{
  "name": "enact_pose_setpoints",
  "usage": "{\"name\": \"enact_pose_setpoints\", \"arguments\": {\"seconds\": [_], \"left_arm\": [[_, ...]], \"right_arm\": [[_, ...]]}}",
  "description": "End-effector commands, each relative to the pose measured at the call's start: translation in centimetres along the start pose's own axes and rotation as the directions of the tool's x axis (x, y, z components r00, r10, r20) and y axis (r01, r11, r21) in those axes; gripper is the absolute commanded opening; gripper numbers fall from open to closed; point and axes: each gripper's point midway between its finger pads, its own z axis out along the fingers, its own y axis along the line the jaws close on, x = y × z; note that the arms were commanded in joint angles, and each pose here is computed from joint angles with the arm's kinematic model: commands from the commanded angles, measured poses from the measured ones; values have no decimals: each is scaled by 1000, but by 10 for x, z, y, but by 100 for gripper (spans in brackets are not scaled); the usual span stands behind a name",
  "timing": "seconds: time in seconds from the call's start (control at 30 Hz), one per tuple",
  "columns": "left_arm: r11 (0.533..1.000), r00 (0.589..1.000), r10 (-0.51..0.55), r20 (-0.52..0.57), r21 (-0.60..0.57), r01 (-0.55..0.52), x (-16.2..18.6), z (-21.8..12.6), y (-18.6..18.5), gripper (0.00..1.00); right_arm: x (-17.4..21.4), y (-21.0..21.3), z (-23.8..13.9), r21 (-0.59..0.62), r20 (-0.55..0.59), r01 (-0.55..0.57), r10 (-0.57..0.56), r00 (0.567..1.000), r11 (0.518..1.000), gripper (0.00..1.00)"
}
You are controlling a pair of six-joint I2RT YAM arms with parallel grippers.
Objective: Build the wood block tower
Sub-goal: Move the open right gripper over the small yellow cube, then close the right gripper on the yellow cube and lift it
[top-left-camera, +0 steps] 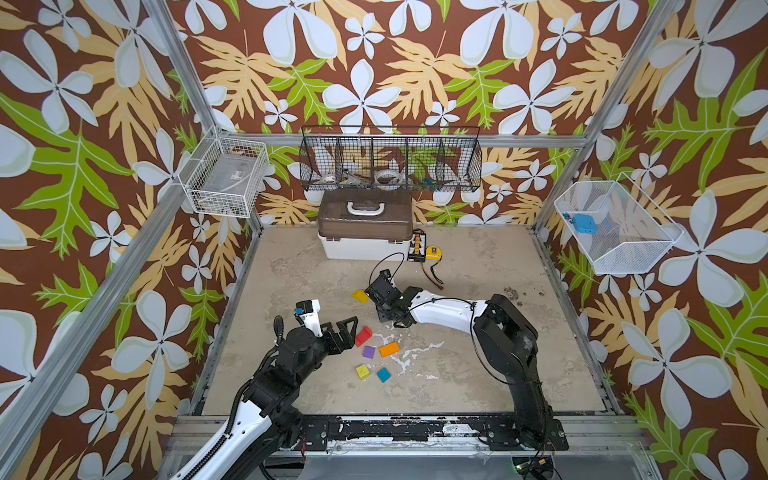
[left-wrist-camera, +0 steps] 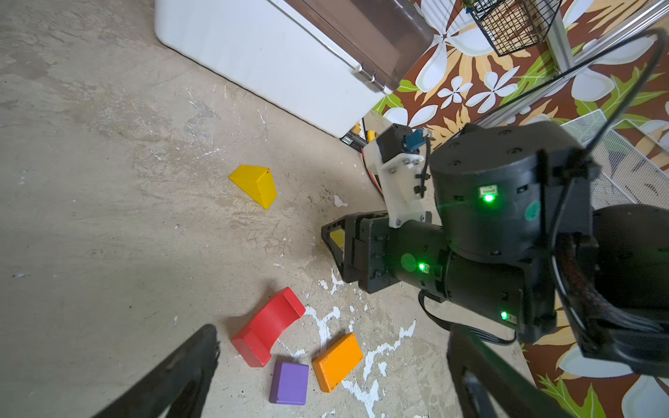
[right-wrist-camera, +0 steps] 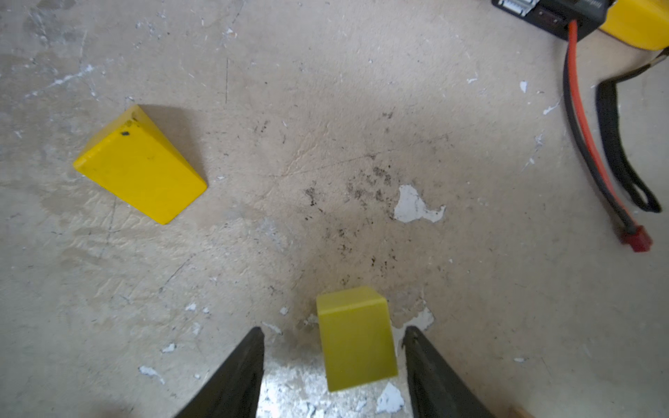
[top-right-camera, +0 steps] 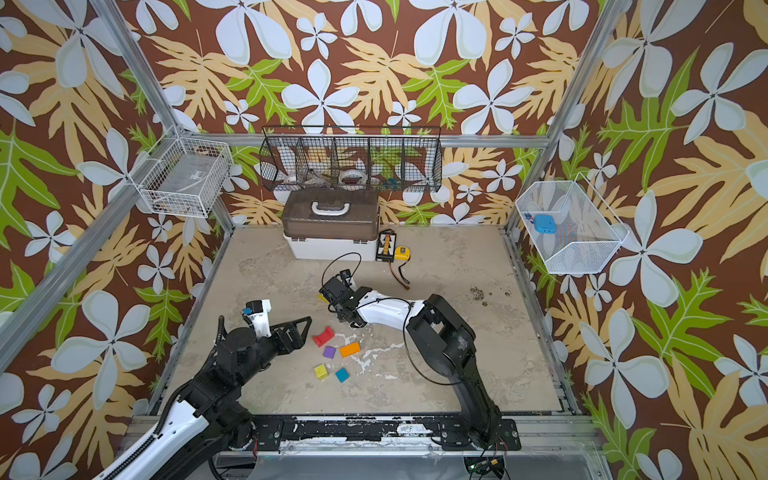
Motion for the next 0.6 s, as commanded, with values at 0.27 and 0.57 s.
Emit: {"name": "enact_pose_setpoints", "arguments": {"seconds": [0.27, 0.57], "left_arm": [[1000, 1000, 20, 10, 5, -20, -3, 0, -2, 100], [1000, 1000, 22, 6, 6, -22, -2, 1, -2, 100]], "right_arm": [[3, 9, 10, -30, -36, 26, -27, 999, 999, 54], [2, 6, 13, -7, -35, 28, -28, 999, 1000, 43]]}}
